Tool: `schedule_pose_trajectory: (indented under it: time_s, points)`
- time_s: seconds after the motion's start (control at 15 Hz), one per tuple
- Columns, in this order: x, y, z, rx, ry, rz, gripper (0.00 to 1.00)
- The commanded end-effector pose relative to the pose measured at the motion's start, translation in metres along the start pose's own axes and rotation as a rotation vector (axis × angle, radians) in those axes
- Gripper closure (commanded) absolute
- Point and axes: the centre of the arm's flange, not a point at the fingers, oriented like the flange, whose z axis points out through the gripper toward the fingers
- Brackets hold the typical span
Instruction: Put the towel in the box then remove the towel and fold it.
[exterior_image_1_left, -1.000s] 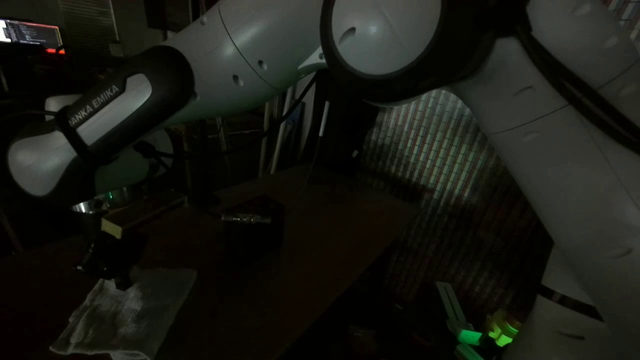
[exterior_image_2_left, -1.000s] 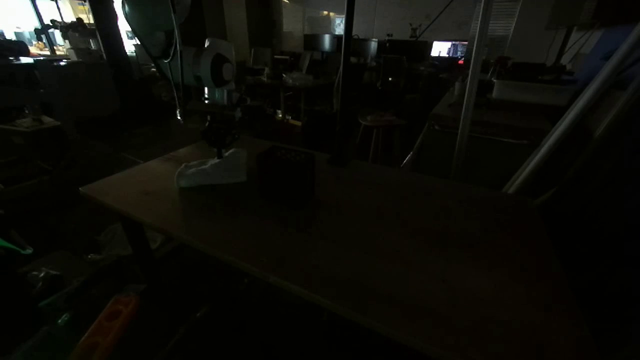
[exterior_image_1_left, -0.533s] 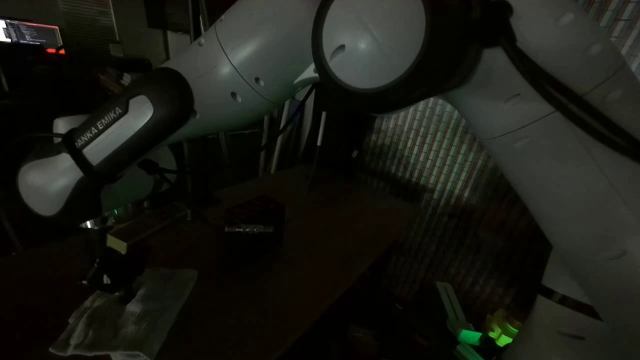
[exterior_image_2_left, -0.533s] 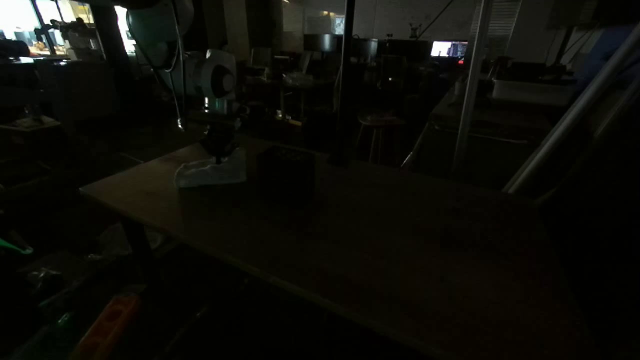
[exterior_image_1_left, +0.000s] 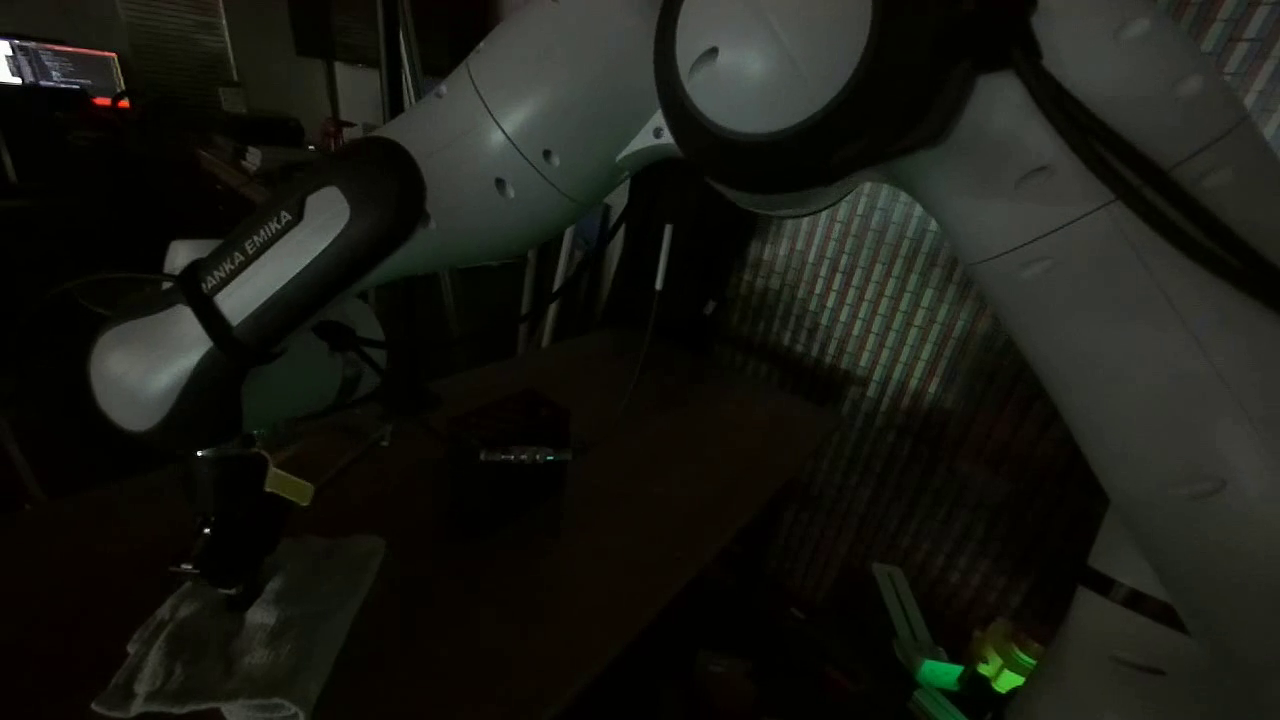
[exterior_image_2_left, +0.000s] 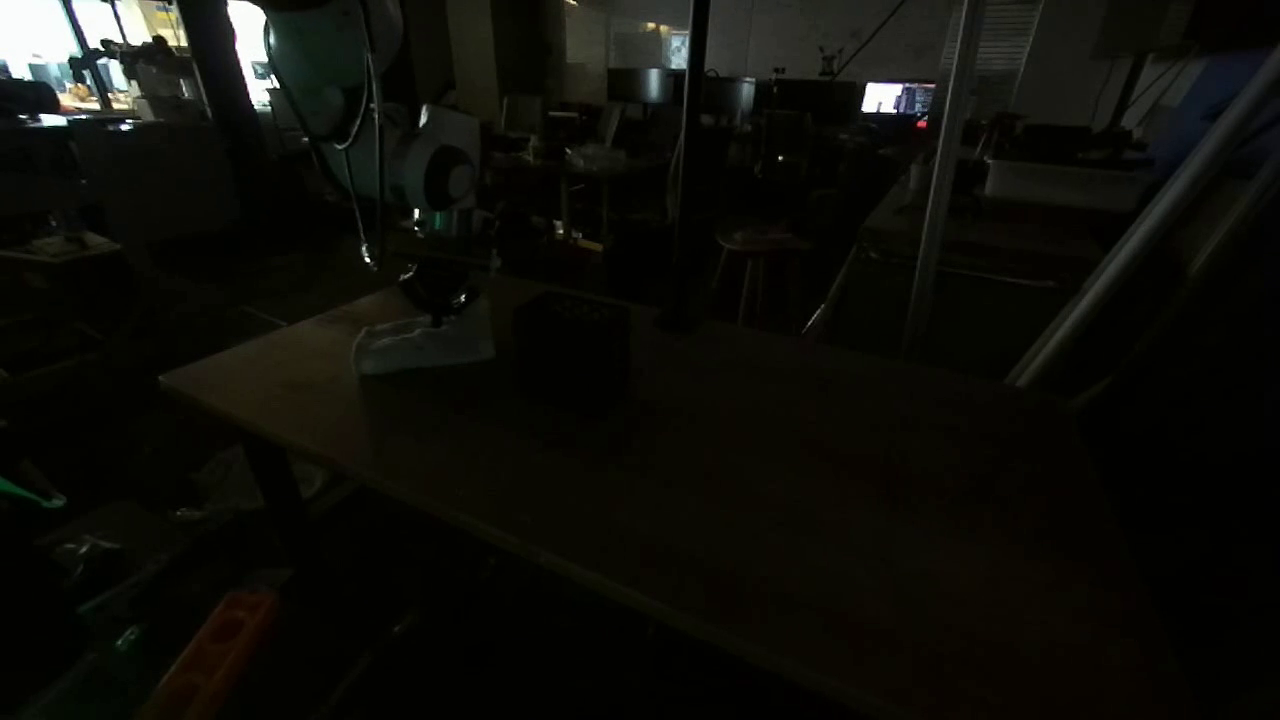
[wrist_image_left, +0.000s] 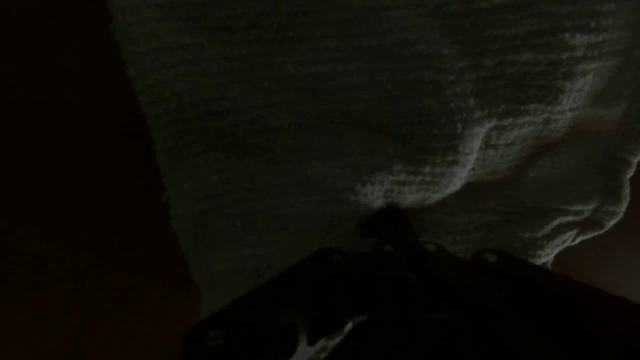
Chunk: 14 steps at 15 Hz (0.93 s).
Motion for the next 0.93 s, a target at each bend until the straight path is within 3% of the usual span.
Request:
schedule_pose_trajectory:
  time_s: [0.0, 0.4, 0.87]
  points:
    - [-0.036, -0.003, -0.004, 0.038, 0.055, -0.19, 1.0]
    - [-0.067, -0.004, -0.006, 0.119, 0.076, -0.502, 1.0]
    - [-0.096, -0.005, -0.012, 0.187, 0.024, -0.725, 1.0]
